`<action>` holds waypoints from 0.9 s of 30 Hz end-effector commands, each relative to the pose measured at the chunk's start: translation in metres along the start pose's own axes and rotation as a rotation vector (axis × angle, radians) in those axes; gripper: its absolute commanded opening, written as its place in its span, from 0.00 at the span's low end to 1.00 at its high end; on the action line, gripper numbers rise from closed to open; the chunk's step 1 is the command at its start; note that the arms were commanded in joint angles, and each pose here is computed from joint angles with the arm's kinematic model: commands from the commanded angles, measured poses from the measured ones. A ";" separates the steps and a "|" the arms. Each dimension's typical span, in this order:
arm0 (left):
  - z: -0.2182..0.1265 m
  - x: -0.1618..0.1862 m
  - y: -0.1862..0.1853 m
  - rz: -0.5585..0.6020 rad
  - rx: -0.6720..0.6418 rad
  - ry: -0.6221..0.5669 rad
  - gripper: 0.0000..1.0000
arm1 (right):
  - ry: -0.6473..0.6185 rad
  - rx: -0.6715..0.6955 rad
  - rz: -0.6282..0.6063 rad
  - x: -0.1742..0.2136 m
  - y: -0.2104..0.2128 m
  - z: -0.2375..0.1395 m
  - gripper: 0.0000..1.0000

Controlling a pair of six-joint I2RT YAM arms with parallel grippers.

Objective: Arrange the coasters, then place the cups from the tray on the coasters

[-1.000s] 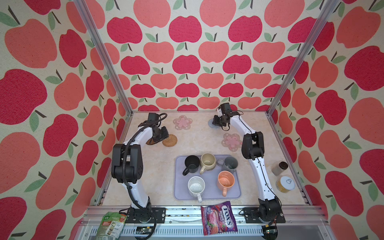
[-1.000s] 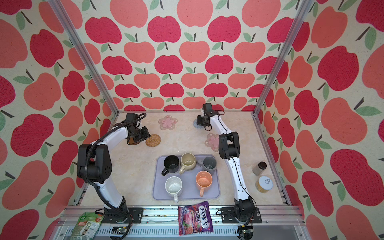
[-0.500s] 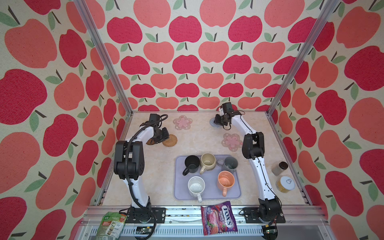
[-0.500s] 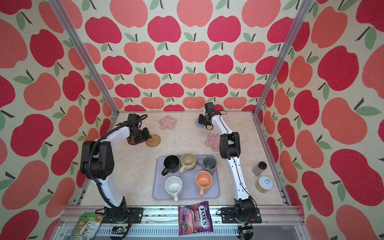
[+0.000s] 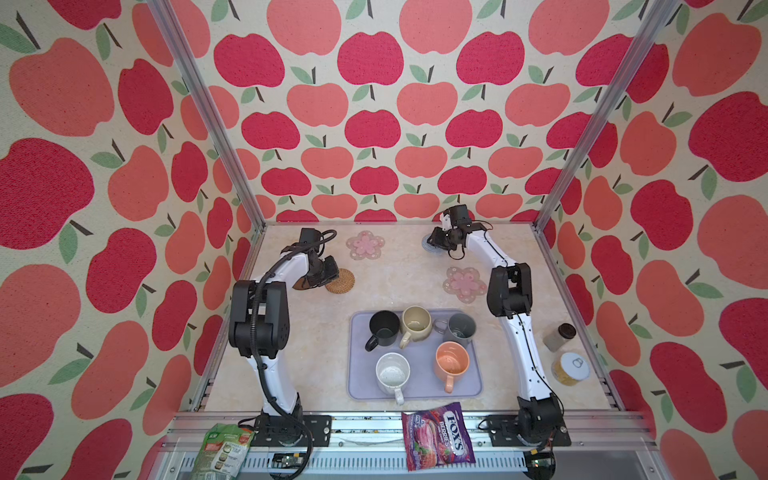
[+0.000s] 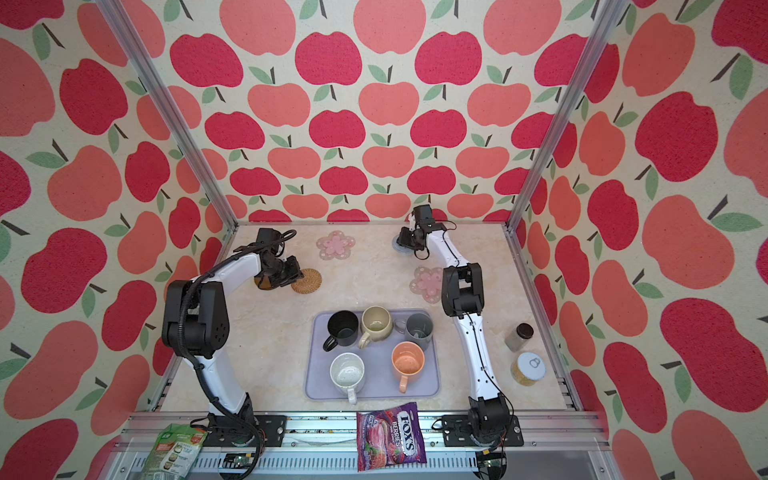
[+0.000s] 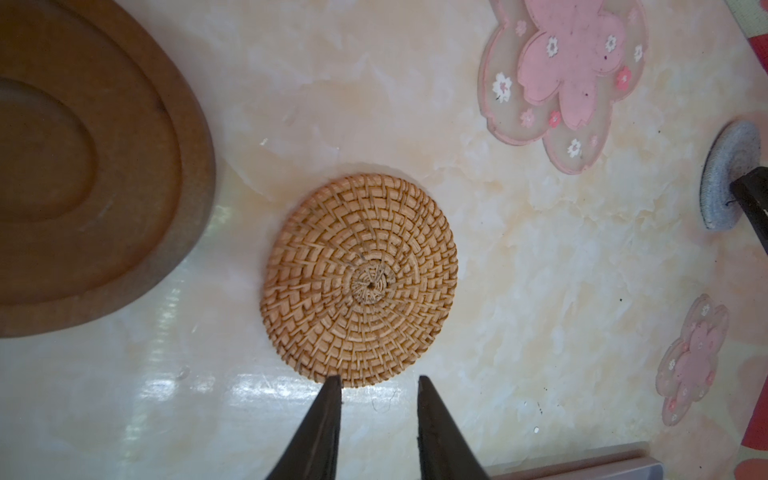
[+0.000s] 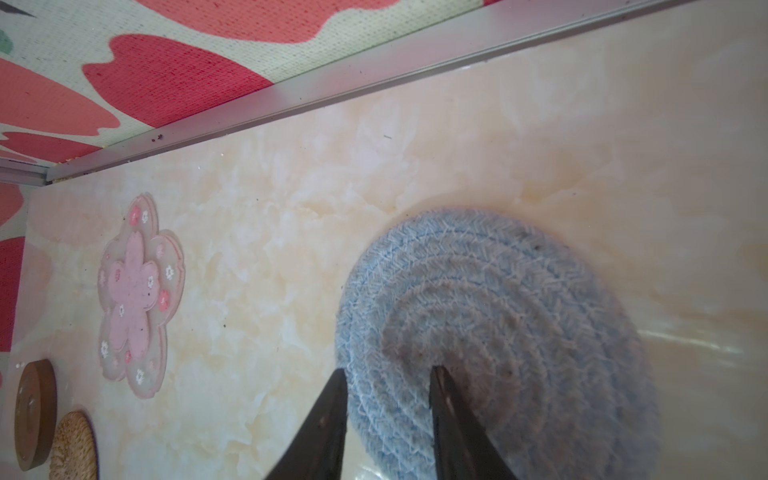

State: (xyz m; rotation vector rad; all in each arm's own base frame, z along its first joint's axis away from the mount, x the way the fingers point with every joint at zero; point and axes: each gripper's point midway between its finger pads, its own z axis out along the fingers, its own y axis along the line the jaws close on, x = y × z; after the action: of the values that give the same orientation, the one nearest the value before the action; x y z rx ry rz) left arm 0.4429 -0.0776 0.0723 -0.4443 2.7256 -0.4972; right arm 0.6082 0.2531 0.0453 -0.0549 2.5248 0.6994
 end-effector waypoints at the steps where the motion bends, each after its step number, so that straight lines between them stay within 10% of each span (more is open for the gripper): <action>1: -0.008 -0.007 -0.010 0.006 0.024 -0.021 0.33 | -0.027 -0.041 -0.068 -0.009 0.032 -0.025 0.38; 14: -0.024 -0.002 0.000 0.012 -0.018 -0.045 0.37 | -0.117 -0.009 -0.106 -0.017 0.054 -0.095 0.50; 27: -0.013 -0.014 0.024 -0.035 -0.026 -0.026 0.40 | -0.001 -0.013 -0.093 0.064 0.062 -0.113 0.52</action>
State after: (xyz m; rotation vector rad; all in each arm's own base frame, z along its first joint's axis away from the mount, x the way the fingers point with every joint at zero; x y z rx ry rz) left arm 0.4439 -0.0497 0.0868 -0.5099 2.6735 -0.4623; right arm 0.5029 0.2586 0.1161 -0.1745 2.5170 0.6804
